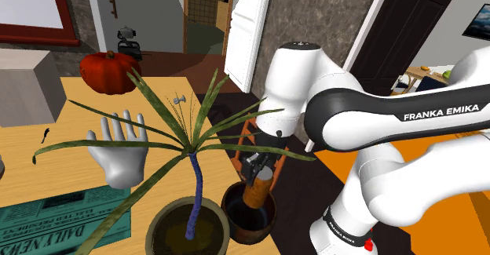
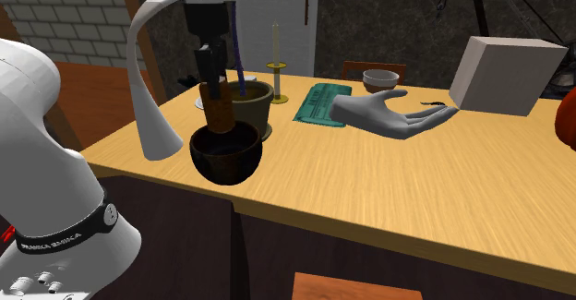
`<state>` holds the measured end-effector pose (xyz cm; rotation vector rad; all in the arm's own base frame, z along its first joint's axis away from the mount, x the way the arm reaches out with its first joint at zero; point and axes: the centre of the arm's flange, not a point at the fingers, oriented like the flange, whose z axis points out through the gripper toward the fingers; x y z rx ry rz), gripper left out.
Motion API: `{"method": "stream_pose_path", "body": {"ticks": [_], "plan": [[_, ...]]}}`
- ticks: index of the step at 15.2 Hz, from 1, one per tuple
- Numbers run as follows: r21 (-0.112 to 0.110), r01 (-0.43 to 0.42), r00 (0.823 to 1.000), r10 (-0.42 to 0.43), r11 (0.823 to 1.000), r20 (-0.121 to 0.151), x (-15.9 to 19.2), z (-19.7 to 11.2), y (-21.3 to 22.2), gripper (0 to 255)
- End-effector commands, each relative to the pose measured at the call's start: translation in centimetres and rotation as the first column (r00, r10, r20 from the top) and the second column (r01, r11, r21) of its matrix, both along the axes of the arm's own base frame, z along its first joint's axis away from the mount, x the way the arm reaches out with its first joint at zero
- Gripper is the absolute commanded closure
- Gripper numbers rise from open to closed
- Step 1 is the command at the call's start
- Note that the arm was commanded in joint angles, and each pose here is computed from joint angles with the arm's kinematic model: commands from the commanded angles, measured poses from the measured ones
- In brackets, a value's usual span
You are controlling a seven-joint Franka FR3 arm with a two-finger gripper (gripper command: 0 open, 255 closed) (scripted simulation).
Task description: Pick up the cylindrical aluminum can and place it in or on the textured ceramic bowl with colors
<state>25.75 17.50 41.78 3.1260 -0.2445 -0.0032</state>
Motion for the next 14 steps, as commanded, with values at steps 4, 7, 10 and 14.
{"method": "stream_pose_path", "body": {"ticks": [4, 7, 10, 14], "plan": [[0.0, 0.0, 1.0, 0.0, 1.0, 0.001, 0.0, -2.8, 0.0, 255], [0.0, 0.0, 1.0, 0.0, 1.0, 0.001, 0.0, -2.8, 0.0, 255], [0.0, 0.0, 1.0, 0.0, 1.0, 0.001, 0.0, -2.8, 0.0, 255], [0.0, 0.0, 1.0, 0.0, 1.0, 0.001, 0.0, -2.8, 0.0, 0]]}}
